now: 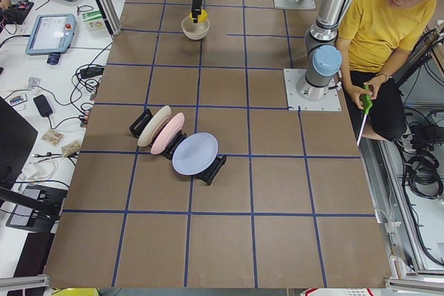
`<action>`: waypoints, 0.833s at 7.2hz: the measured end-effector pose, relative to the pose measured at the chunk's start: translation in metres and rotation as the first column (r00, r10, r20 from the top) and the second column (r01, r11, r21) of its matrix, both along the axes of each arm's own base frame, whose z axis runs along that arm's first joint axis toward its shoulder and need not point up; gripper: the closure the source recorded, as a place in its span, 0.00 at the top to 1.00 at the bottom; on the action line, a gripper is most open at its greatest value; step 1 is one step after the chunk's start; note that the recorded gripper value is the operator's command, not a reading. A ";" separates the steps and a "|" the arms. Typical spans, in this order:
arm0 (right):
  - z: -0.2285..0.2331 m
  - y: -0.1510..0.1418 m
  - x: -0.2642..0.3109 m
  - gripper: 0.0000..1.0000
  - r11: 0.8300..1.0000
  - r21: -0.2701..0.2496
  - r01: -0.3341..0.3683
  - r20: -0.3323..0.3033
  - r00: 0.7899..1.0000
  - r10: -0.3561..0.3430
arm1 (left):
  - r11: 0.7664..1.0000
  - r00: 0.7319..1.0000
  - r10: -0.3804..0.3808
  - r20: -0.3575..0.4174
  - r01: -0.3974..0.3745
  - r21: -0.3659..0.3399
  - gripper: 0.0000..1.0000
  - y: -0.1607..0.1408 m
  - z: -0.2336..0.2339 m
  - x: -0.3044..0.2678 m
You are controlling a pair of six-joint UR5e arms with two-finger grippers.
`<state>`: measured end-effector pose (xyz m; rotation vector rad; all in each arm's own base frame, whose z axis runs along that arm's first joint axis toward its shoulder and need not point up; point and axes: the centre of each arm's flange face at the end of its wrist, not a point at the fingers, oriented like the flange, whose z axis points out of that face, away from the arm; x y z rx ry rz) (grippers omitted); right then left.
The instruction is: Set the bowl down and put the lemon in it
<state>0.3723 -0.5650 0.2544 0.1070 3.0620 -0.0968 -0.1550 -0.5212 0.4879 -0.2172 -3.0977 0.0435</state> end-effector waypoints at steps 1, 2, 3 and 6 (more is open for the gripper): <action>-0.011 0.001 0.004 0.00 1.000 0.006 -0.007 -0.003 1.000 0.007 | 1.000 1.000 0.002 0.014 -0.002 -0.001 1.00 0.005 0.000 0.002; -0.018 0.000 0.006 0.01 1.000 0.011 -0.013 -0.008 1.000 0.013 | 1.000 0.999 0.005 0.044 -0.005 -0.003 1.00 0.007 0.002 0.006; -0.027 -0.002 0.007 0.01 1.000 0.017 -0.014 -0.015 1.000 0.014 | 1.000 0.998 0.011 0.065 -0.010 -0.006 1.00 0.007 0.004 0.010; -0.049 -0.007 0.007 0.28 0.999 0.041 -0.006 -0.030 1.000 0.008 | 1.000 0.998 0.027 0.058 -0.026 -0.011 1.00 0.005 0.008 0.013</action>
